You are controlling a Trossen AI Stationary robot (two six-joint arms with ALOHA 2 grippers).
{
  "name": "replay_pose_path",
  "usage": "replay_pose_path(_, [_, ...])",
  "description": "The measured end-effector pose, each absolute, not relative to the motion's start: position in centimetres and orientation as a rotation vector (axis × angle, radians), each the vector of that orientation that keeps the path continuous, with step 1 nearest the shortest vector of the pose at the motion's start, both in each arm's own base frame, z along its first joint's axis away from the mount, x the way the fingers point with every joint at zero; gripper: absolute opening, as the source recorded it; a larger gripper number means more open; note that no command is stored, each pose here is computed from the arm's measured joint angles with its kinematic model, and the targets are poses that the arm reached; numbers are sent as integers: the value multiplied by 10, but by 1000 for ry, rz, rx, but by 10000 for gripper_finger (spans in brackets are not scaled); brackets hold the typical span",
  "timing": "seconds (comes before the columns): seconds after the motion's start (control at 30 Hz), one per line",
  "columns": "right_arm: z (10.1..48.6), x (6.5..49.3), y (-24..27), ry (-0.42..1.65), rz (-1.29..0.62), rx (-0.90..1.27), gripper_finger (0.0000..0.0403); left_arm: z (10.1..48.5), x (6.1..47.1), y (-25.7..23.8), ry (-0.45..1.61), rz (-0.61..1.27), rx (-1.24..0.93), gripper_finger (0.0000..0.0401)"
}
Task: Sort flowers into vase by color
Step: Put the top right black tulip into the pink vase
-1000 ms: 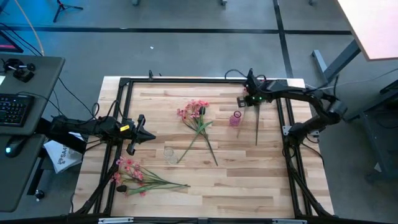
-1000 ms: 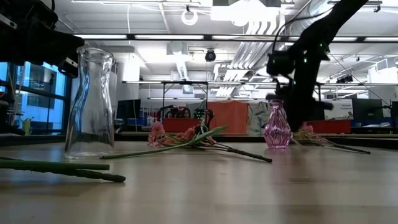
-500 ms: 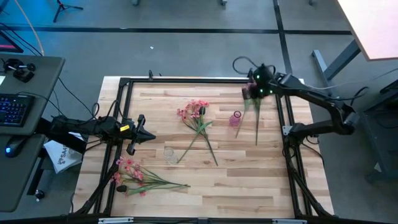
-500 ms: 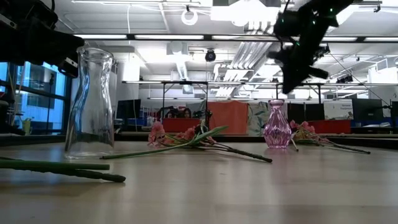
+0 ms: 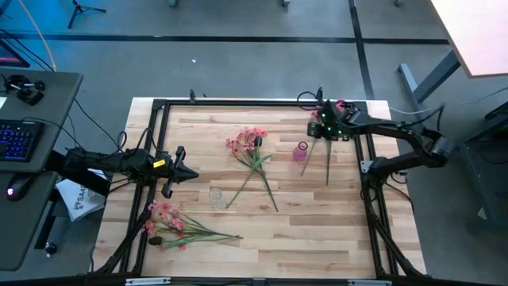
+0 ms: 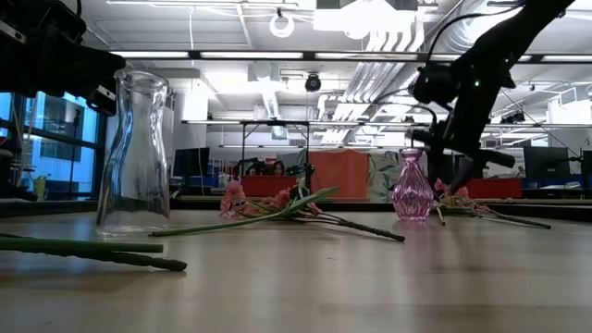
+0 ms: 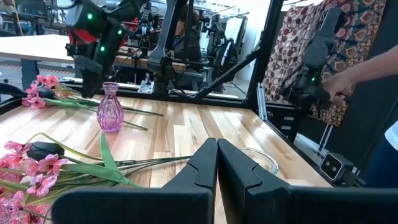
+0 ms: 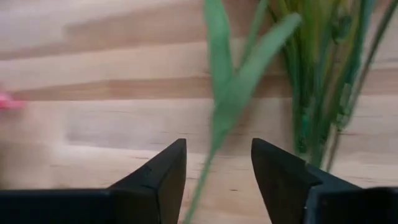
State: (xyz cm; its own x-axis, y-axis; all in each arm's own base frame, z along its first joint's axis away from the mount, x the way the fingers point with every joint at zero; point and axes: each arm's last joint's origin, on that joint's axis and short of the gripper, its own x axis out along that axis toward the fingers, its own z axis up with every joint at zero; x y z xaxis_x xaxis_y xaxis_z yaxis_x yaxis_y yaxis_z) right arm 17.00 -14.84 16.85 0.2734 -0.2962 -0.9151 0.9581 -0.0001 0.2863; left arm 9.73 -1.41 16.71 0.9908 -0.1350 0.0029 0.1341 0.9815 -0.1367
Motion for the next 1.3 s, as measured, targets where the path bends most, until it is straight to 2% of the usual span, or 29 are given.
replay_pose_path(0.27, [140, 183, -161, 754, -1199, 1238, 179, 167, 97, -14, 6, -135, -137, 1])
replay_pose_path(0.47, [131, 186, -165, 752, -1259, 1214, 170, 167, 97, -14, 6, -136, -137, 1])
replay_pose_path(0.53, [131, 185, -165, 775, -1250, 1166, 145, 167, 97, -14, 6, -136, -137, 1])
replay_pose_path(0.63, [135, 185, -166, 778, -1246, 1120, 65, 167, 97, -14, 6, -135, -137, 1])
replay_pose_path(0.7, [148, 191, -173, 710, -1218, 1052, 19, 167, 97, -14, 6, -136, -137, 1])
replay_pose_path(0.83, [199, 206, -184, 513, -1026, 895, 15, 167, 97, -14, 6, -135, -137, 1])
replay_pose_path(1.03, [292, 216, -170, 277, -608, 451, 9, 167, 97, -14, 6, -136, -137, 1])
replay_pose_path(1.17, [306, 213, -144, 262, -417, 393, 4, 167, 97, -14, 6, -136, -137, 1])
replay_pose_path(1.3, [308, 207, -123, 194, -377, 388, 3, 167, 97, -14, 6, -135, -137, 1])
